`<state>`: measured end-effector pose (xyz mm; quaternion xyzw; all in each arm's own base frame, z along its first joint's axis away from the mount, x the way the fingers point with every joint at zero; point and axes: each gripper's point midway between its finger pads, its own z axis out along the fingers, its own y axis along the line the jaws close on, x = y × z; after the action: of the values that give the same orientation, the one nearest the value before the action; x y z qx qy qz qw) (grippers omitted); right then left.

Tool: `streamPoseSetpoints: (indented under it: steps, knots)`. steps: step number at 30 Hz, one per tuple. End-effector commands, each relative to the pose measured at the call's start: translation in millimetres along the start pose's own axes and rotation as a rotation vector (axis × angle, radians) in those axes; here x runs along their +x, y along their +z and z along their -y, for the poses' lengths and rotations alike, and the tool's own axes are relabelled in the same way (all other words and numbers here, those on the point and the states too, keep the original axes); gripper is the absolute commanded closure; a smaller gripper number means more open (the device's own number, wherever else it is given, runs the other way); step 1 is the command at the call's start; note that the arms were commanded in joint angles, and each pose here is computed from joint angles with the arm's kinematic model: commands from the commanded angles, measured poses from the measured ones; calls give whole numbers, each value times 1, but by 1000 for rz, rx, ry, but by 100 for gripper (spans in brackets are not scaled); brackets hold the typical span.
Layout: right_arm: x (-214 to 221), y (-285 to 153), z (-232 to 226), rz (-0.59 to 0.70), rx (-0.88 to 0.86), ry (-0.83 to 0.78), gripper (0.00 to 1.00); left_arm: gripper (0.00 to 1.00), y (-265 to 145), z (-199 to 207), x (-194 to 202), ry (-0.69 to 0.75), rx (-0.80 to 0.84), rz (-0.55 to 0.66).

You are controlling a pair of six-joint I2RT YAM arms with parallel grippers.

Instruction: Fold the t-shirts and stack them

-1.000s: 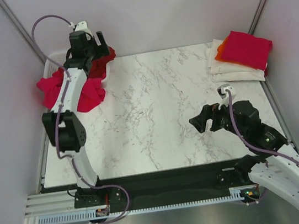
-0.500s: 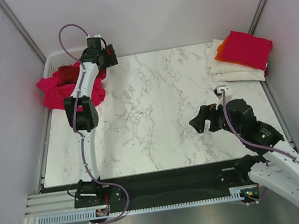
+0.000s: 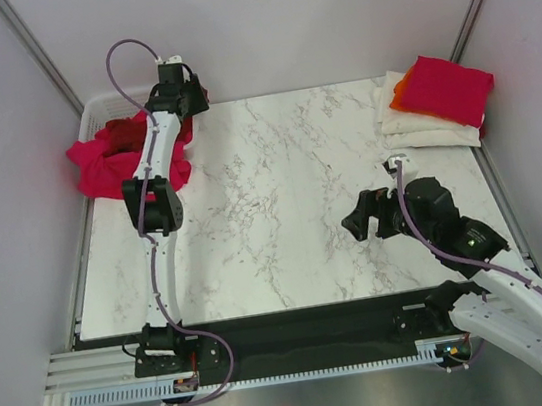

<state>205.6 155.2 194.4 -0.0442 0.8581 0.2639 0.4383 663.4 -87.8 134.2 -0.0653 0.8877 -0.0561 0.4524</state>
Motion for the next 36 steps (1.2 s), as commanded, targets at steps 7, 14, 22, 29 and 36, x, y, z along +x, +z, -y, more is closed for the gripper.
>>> streamPoseSetpoints:
  steps: [7, 14, 22, 29, 36]
  knots:
    - [-9, 6, 0, 18, 15, -1, 2, 80, 0, -7, -19, -45, -31, 60]
    - [-6, 10, 1, 9, 16, -2, 2, 98, -29, -5, -55, -31, -38, 135]
    - [-5, 12, 0, 6, 11, -2, 2, 98, -111, 10, -145, -59, 14, 355]
    - [-7, 13, -2, 16, -3, -2, 2, 98, -260, 51, -256, -180, 256, 711]
    - [-9, 8, -7, 32, -28, 7, 2, 98, -418, 102, -323, -130, 640, 1096]
